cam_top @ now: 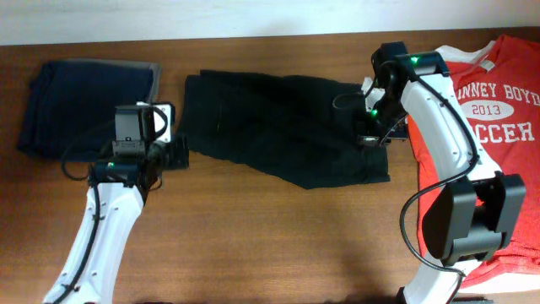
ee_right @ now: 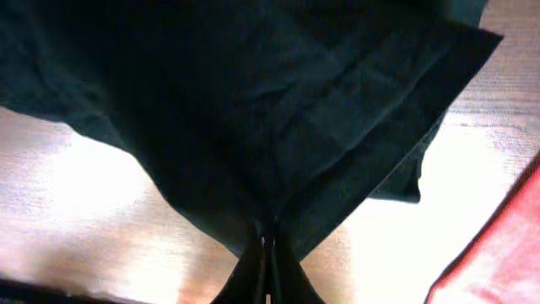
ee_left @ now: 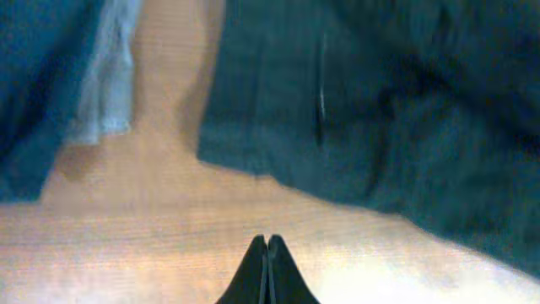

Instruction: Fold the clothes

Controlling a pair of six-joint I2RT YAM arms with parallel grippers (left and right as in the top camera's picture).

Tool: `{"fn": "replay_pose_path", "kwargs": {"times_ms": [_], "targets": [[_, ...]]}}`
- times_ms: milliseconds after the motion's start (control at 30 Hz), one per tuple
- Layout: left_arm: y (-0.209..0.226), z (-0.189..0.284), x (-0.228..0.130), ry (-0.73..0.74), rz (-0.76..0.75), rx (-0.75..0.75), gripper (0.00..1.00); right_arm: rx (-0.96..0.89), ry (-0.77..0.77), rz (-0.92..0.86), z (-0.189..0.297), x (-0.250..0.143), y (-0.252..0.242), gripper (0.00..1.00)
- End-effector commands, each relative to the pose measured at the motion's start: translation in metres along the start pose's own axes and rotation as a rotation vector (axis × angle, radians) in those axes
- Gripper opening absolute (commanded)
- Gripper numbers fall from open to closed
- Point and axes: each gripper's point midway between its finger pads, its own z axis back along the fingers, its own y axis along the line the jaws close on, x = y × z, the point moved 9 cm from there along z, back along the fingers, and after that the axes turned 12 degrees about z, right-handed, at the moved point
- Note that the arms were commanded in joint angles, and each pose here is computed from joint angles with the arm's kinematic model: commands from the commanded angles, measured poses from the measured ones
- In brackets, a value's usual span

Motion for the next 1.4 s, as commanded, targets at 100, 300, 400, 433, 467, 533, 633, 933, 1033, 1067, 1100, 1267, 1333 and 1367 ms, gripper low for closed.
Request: {"fn": "replay_pose_path", "kwargs": {"times_ms": [100,300,400,433,467,533,633,933,1033,1067,1100,1267,1333,1367], "targets": [[-0.014,-0.046,0.035,-0.169,-0.084,-0.164,0.22,0.014,-0.014,0.006,0.004,-0.002,0.002,0.04],[0.03,-0.154,0.083,-0.162,-0.058,-0.319,0.65,0.014,-0.015,0.006,0.004,-0.002,0.002,0.04],[0.051,-0.173,0.114,-0.153,-0.038,-0.552,0.66,0.013,-0.015,0.006,0.004,-0.002,0.002,0.04],[0.055,-0.171,0.123,-0.163,-0.029,-0.58,0.66,0.013,-0.014,0.006,0.004,-0.002,0.002,0.05],[0.056,-0.169,0.128,-0.174,-0.033,-0.585,0.65,0.013,-0.014,0.006,0.004,-0.002,0.002,0.04],[0.053,-0.169,0.128,-0.173,-0.038,-0.588,0.64,0.013,-0.014,0.006,0.004,-0.002,0.002,0.04],[0.041,-0.174,0.123,-0.178,-0.133,-0.583,0.61,0.013,-0.015,0.006,0.004,-0.002,0.002,0.04],[0.038,-0.213,0.097,-0.1,-0.131,-0.501,0.6,0.009,-0.018,0.007,0.004,-0.001,0.002,0.04],[0.036,-0.212,0.098,-0.106,-0.137,-0.521,0.6,0.009,-0.022,0.007,0.004,0.0,0.002,0.04],[0.036,-0.212,0.098,-0.106,-0.137,-0.521,0.6,0.009,-0.026,0.008,0.004,0.0,0.002,0.04],[0.036,-0.212,0.098,-0.109,-0.138,-0.521,0.6,0.009,-0.026,0.008,0.005,0.0,0.002,0.04],[0.031,-0.209,0.097,-0.1,-0.145,-0.588,0.53,0.005,-0.026,0.008,0.004,0.0,0.001,0.04],[0.031,-0.209,0.096,-0.09,-0.141,-0.588,0.52,0.005,-0.026,0.008,0.004,0.0,0.001,0.04],[0.031,-0.209,0.095,-0.085,-0.138,-0.587,0.5,0.005,-0.026,0.008,0.004,0.0,0.001,0.04]]}}
